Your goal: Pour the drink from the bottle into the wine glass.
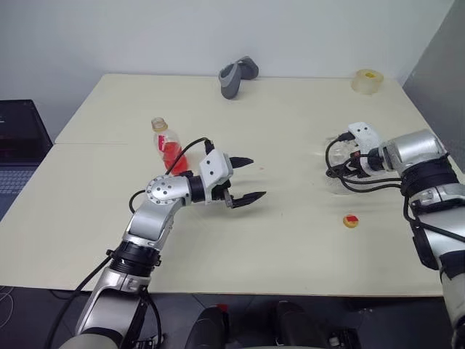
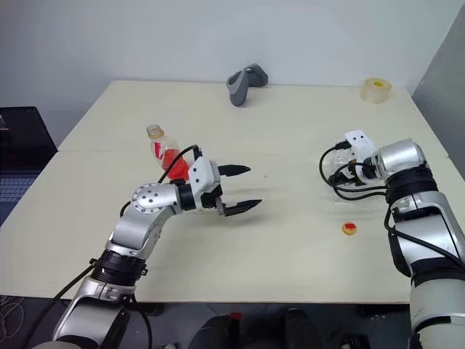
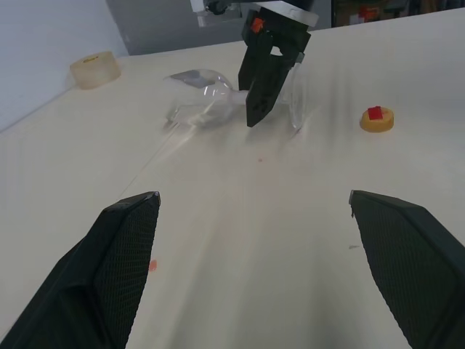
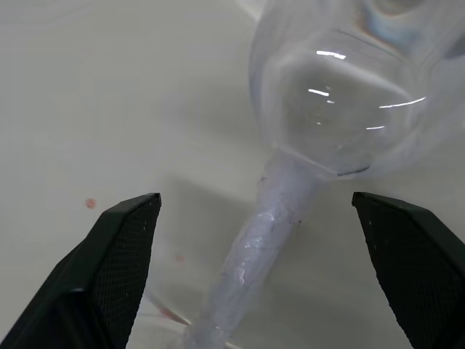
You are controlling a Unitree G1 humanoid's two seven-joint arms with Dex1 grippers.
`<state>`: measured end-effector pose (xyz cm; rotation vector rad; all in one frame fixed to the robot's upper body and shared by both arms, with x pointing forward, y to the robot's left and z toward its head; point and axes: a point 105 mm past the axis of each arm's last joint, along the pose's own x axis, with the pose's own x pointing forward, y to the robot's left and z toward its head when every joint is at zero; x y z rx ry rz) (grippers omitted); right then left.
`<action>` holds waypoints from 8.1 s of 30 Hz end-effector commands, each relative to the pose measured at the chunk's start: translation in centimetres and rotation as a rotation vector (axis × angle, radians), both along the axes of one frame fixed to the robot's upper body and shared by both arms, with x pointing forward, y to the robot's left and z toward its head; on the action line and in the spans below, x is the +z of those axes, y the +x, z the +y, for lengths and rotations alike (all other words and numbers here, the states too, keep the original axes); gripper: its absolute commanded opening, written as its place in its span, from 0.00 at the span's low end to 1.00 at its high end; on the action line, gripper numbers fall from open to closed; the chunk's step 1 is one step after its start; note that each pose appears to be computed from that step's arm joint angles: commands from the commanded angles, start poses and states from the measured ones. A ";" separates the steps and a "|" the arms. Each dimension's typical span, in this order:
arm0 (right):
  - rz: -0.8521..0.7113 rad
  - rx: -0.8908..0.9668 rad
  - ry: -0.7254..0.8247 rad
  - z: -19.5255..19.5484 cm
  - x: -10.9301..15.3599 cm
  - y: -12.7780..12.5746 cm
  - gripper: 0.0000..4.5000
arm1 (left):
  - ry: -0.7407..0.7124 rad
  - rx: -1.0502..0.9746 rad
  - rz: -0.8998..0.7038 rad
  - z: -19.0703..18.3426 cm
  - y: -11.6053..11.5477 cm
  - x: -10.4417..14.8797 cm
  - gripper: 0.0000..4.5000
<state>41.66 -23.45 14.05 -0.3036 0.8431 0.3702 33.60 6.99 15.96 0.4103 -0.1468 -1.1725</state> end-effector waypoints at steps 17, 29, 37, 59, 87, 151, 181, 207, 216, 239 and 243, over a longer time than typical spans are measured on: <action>-0.226 0.557 -0.535 1.5 1.8 0.8 0.04 | 0.009 -0.016 -0.057 -0.7 0.0 0.7 1.00; -0.494 0.505 -0.151 8.2 4.4 -1.1 0.04 | -0.053 0.103 0.024 2.3 0.3 0.7 1.00; -0.586 0.338 0.056 9.8 2.6 -2.0 0.04 | -0.060 0.165 0.047 3.8 0.3 0.7 1.00; -0.410 0.721 -0.365 10.2 0.5 -1.5 0.04 | -0.027 0.054 0.101 2.0 -0.6 -0.1 1.00; -0.835 0.668 -1.090 10.4 -1.3 -2.5 0.53 | -0.032 0.021 0.125 1.1 -0.5 -0.9 1.00; -0.883 0.211 0.465 23.3 -0.5 -1.3 0.03 | -0.216 0.215 0.241 6.3 -0.7 3.0 1.00; -0.791 0.321 0.376 20.1 -6.0 -3.9 0.95 | -0.187 0.139 0.228 5.4 -1.5 4.7 1.00; -0.752 0.550 0.451 13.6 1.7 -14.4 1.00 | -0.336 0.639 0.152 9.9 -2.6 0.4 1.00; -0.702 0.646 0.490 14.9 2.6 -15.7 1.00 | -0.330 1.014 0.049 13.9 -0.8 -3.1 1.00; -0.735 0.666 0.479 16.4 3.7 -15.6 1.00 | -0.343 1.091 0.052 16.0 8.0 -2.9 1.00; -0.741 0.663 0.479 16.5 3.8 -15.6 1.00 | -0.351 1.076 0.047 15.9 8.9 -2.3 1.00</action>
